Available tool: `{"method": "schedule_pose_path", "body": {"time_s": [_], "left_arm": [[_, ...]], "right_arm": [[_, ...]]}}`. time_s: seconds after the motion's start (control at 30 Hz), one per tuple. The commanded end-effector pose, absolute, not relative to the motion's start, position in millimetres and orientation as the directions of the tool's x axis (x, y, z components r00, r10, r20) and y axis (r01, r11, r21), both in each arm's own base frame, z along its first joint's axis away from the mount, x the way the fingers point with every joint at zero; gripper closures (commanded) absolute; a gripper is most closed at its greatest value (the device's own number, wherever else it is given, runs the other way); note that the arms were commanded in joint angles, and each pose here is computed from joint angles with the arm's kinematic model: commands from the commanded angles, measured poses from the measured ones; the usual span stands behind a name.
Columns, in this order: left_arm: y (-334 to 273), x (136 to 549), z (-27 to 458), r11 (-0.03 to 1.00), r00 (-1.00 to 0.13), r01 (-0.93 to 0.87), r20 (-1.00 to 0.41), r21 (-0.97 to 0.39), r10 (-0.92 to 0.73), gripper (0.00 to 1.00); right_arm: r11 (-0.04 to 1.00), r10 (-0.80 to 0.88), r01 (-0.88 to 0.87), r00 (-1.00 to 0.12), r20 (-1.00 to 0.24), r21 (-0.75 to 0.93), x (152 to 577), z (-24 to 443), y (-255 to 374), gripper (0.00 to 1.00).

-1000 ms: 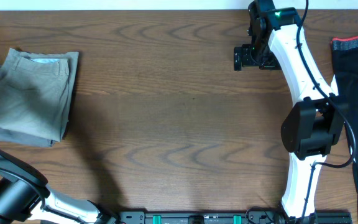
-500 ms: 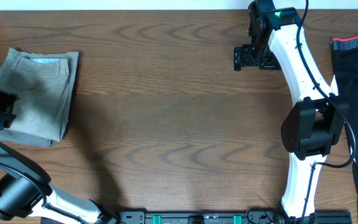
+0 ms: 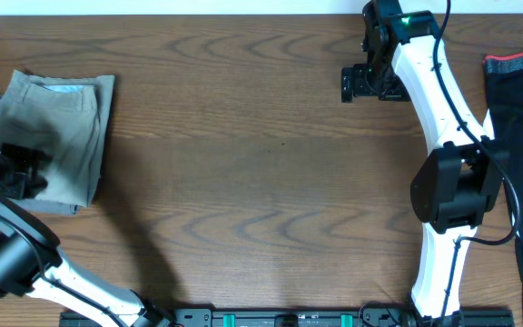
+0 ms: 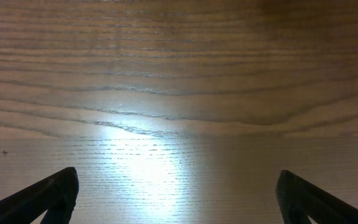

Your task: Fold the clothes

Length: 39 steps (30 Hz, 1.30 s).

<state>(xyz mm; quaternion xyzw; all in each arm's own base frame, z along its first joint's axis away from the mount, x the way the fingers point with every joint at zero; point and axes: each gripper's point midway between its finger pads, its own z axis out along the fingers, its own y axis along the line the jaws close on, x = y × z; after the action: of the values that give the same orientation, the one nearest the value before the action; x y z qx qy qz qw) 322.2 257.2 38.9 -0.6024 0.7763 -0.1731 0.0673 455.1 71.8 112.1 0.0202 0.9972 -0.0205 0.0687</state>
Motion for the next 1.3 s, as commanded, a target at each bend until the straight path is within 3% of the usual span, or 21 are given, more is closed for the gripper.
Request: {"method": "schedule_pose_path", "body": {"time_s": [0.0, 0.27, 0.6, 0.73, 1.1, 1.27], "left_arm": [[251, 316, 29, 0.211, -0.272, -0.919, 0.146, -0.332, -0.951, 0.43], [253, 316, 59, 0.228, -0.275, -0.907, 0.087, -0.354, -0.958, 0.41], [292, 344, 109, 0.305, -0.248, -0.844, -0.182, -0.442, -0.951, 0.41], [310, 332, 102, 0.241, -0.169, -0.903, -0.223, -0.356, -0.960, 0.41], [346, 340, 72, 0.261, -0.161, -0.910, -0.306, -0.322, -0.938, 0.41], [364, 345, 58, 0.364, -0.243, -0.883, -0.375, -0.296, -0.895, 0.41]], "right_arm": [[0.998, 0.022, 0.030, -0.987, -0.157, -0.048, 459, 117, 67, 0.01], [0.999, 0.012, 0.020, -0.987, -0.159, -0.049, 460, 118, 68, 0.01], [0.999, 0.012, 0.020, -0.987, -0.159, -0.049, 460, 118, 68, 0.01], [0.999, 0.012, 0.020, -0.988, -0.156, -0.049, 459, 117, 67, 0.01], [0.998, 0.012, 0.019, -0.990, -0.141, -0.052, 456, 117, 67, 0.01], [0.998, 0.011, 0.019, -0.990, -0.140, -0.053, 455, 117, 67, 0.01]]}}
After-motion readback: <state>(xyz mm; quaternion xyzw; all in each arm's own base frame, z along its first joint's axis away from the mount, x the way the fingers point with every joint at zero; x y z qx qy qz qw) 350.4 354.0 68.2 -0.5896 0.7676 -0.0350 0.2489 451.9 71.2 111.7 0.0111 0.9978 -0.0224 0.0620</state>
